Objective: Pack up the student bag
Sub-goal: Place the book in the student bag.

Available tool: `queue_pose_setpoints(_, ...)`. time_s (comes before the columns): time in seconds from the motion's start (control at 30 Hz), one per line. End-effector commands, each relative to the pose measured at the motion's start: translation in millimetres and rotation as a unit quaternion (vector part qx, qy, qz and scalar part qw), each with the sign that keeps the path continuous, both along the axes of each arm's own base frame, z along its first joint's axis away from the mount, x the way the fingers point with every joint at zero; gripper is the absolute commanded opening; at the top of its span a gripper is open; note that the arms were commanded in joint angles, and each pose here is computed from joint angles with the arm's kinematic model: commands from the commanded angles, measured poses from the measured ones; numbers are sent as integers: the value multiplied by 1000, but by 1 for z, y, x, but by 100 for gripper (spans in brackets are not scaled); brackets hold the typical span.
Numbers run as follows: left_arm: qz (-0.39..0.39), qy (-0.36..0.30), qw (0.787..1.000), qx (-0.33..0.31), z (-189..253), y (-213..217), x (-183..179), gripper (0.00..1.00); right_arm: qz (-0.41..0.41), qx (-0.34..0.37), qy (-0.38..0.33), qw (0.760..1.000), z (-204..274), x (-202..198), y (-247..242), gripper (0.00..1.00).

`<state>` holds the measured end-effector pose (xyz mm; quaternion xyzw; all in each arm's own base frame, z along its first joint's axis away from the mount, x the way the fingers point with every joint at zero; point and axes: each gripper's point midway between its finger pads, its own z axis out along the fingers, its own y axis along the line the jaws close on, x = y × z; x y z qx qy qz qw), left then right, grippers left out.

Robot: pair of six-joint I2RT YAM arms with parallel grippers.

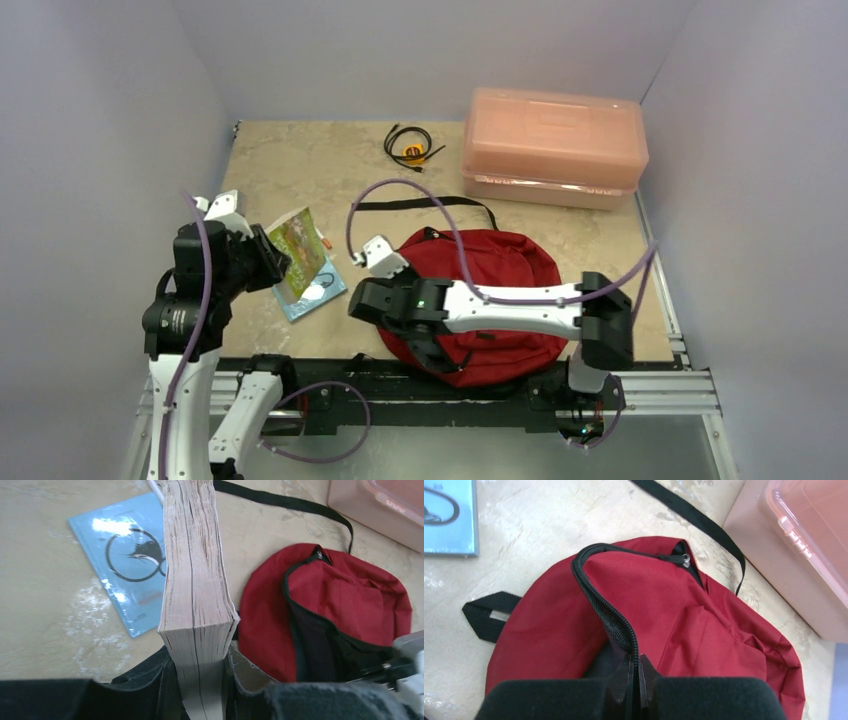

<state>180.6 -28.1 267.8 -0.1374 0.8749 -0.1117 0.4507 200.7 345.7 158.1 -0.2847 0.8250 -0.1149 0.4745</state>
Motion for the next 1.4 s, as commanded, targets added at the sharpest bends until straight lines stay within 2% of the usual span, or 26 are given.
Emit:
queue_pose_setpoints(0.0, -126, -54, 988, -75, 43, -49, 12, 0, 18, 132, -8, 991, 50, 7, -6, 0)
queue_pose_setpoints(0.1, -195, -58, 967, -151, 55, -82, 8, 0, 28, 220, -14, 975, 87, 10, -24, 0)
queue_pose_setpoints(0.17, -225, -63, 952, -200, 63, -98, 6, 0, 7, 281, -35, 959, 115, 15, -45, 0)
queue_pose_setpoints(0.3, -234, -57, 933, -268, 62, -113, 10, 0, -2, 410, -78, 909, 152, 13, -79, 0)
queue_pose_setpoints(0.43, -228, -22, 917, -325, 45, -127, 16, 0, -5, 487, -73, 870, 157, 7, -87, 0)
queue_pose_setpoints(0.57, -216, 16, 907, -362, 22, -151, 14, 0, -22, 502, -78, 861, 158, 11, -87, 0)
queue_pose_setpoints(0.67, -212, 36, 889, -403, 6, -169, 14, 0, -23, 496, -82, 864, 158, 14, -86, 0)
queue_pose_setpoints(0.8, -176, 70, 894, -407, -23, -178, 17, 0, -25, 489, -80, 868, 156, 14, -85, 0)
queue_pose_setpoints(0.83, -184, 62, 888, -416, -21, -186, 19, 0, -26, 491, -79, 867, 156, 14, -85, 0)
queue_pose_setpoints(0.97, -182, 104, 884, -419, -37, -213, 20, 0, -27, 495, -78, 865, 156, 13, -88, 0)
queue_pose_setpoints(1.07, -215, 117, 864, -439, -35, -243, 18, 0, -30, 496, -80, 864, 155, 13, -91, 0)
queue_pose_setpoints(1.37, -241, 133, 843, -462, -39, -322, 25, 0, -20, 503, -75, 861, 157, 10, -92, 0)
